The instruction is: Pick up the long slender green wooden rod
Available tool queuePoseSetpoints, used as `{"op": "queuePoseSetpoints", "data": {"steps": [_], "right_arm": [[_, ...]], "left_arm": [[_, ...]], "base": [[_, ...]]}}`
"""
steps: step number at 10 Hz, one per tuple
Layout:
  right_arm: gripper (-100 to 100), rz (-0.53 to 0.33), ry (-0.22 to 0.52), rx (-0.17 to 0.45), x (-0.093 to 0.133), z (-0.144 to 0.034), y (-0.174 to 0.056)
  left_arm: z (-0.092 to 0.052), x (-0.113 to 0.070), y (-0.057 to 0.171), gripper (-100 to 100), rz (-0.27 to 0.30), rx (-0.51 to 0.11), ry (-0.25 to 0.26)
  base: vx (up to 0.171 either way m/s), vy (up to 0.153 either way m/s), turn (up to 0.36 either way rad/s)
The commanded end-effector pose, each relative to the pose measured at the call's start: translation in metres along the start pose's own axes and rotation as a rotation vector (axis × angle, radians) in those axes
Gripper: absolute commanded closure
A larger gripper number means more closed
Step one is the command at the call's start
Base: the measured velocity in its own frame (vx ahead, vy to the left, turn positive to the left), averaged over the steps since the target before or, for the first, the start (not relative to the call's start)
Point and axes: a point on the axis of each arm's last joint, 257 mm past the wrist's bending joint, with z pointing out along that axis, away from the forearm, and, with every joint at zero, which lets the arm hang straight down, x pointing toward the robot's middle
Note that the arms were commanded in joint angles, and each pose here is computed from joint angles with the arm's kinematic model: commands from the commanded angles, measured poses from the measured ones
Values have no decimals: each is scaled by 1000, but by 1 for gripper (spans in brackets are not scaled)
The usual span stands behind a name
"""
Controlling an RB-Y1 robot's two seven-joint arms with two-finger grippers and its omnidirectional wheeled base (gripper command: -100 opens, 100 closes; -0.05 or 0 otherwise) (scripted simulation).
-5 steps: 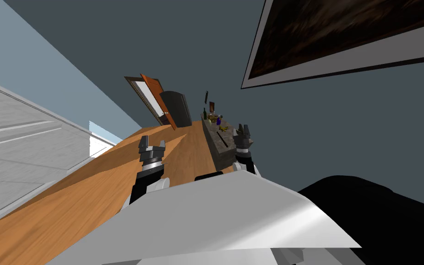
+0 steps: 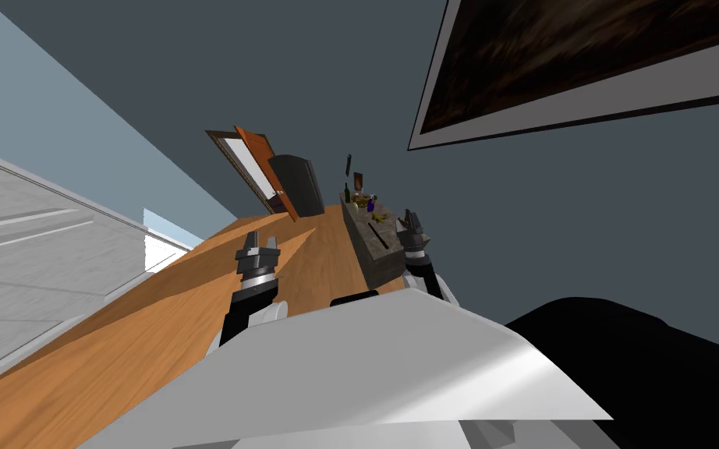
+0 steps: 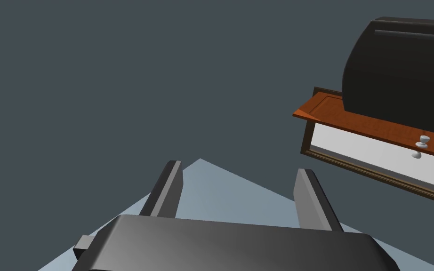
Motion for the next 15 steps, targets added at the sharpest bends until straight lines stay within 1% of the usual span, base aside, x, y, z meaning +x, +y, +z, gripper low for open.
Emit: {"op": "queuePoseSetpoints", "data": {"steps": [1,3,6,7,8,9,10,11,12,14,15], "right_arm": [[-100,-23,24,53,-10,0,-14],[-100,-51,32,131,-31,-2,-32],[-100,-82,12,248,-73,-4,-55],[-100,-89,6,270,-77,-5,-60],[-100,-96,-7,295,-92,-6,-62],[-100,-97,-19,320,-96,-8,-68],[-100,-101,-39,348,-113,-9,-71],[-100,-103,-50,370,-117,-11,-76],[-100,-104,-75,398,-135,-12,-77],[-100,-105,-89,421,-139,-15,-83],[-100,-103,-121,452,-158,-17,-84]], "left_arm": [[0,0,0,0,0,0,0],[0,0,0,0,0,0,0],[0,0,0,0,0,0,0],[0,0,0,0,0,0,0],[0,0,0,0,0,0,0],[0,0,0,0,0,0,0],[0,0,0,0,0,0,0],[0,0,0,0,0,0,0],[0,0,0,0,0,0,0],[0,0,0,0,0,0,0],[0,0,0,0,0,0,0]], "base": [[25,116,-60],[34,138,-87],[56,146,-90],[48,109,-27],[53,99,-45],[47,80,-35],[48,109,-59],[40,86,-36],[53,93,-52],[39,59,-20],[49,57,-45]]}}
